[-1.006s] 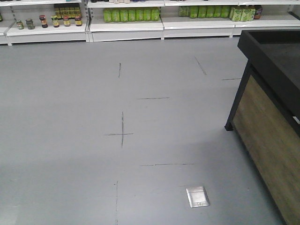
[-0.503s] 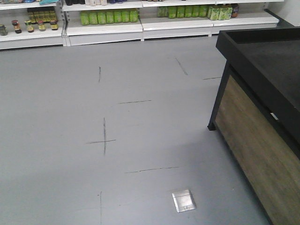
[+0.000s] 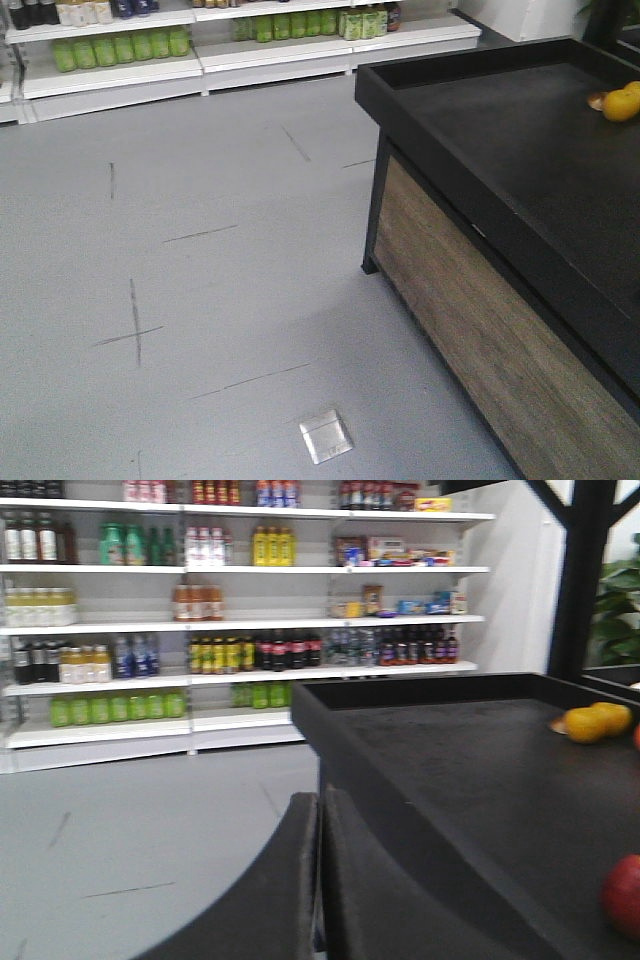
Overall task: Pick three apples into basket with both arms
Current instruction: 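Drive the base forward along the aisle toward the fruit tables, then turn the base to face the light-blue basket on the fruit table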
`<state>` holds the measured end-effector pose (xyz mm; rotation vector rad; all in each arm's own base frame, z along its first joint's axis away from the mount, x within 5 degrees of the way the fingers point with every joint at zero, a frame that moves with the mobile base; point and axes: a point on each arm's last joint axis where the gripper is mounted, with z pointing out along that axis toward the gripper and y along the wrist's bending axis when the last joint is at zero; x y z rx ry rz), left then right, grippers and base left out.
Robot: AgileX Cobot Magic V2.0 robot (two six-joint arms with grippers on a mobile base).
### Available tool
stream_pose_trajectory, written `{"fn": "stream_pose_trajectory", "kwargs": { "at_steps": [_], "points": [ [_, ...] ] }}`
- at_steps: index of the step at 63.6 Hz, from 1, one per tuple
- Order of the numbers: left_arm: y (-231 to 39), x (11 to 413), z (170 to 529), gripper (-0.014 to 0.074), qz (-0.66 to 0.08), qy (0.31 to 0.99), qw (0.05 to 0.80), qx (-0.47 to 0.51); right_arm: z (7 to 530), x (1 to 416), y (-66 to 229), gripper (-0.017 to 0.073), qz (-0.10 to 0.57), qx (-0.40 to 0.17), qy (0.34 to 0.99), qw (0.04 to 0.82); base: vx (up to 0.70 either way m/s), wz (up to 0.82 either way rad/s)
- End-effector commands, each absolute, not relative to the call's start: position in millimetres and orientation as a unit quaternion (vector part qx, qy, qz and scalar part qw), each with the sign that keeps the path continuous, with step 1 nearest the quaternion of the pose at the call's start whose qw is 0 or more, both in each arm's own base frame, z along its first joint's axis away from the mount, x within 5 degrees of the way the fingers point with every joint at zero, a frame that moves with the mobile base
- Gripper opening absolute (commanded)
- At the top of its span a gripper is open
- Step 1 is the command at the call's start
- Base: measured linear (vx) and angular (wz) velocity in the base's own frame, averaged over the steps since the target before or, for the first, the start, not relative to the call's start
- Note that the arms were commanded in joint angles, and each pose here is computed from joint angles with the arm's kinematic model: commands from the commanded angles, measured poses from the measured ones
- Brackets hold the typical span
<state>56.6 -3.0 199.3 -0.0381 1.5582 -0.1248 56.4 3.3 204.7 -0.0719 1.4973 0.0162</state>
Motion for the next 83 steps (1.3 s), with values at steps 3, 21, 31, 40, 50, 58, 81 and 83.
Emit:
{"fn": "stream_pose_trajectory", "kwargs": {
  "at_steps": [3, 21, 31, 40, 50, 58, 81, 83],
  "points": [
    [-3.2, 55.1, 205.3, -0.0006, -0.065, 0.672, 0.737, -0.020, 207.4, 55.3, 3.3, -0.0008, 0.000, -0.037, 0.653, 0.757, 0.11, -0.45],
    [-3.2, 55.1, 205.3, -0.0006, -0.065, 0.672, 0.737, -0.020, 207.4, 55.3, 3.3, -0.0008, 0.000, -0.037, 0.653, 0.757, 0.11, -0.49],
    [-3.2, 55.1, 205.3, -0.0006, -0.065, 0.672, 0.737, -0.020, 207.4, 55.3, 3.3, -0.0008, 0.000, -0.037, 0.653, 0.757, 0.12, -0.55],
    [-3.2, 55.1, 205.3, -0.0006, -0.065, 0.672, 0.737, -0.020, 207.4, 55.3, 3.3, -0.0008, 0.000, -0.037, 0.653, 0.757, 0.13, -0.57],
    [-3.2, 55.1, 205.3, -0.0006, -0.065, 0.672, 0.737, -0.020, 207.4, 55.3, 3.3, -0.0008, 0.000, -0.037, 0.653, 0.757, 0.13, -0.58],
    [-3.2, 55.1, 205.3, -0.0006, -0.065, 0.672, 0.737, -0.020, 207.4, 55.3, 3.3, -0.0008, 0.000, -0.037, 0.653, 0.757, 0.13, -0.59],
    [-3.2, 55.1, 205.3, -0.0006, -0.065, 0.672, 0.737, -0.020, 207.4, 55.3, 3.3, -0.0008, 0.000, -0.037, 0.653, 0.757, 0.14, -0.56],
    [-3.2, 55.1, 205.3, -0.0006, -0.065, 0.672, 0.737, -0.020, 207.4, 55.3, 3.3, -0.0008, 0.000, -0.037, 0.653, 0.757, 0.13, -0.50]
  ]
}}
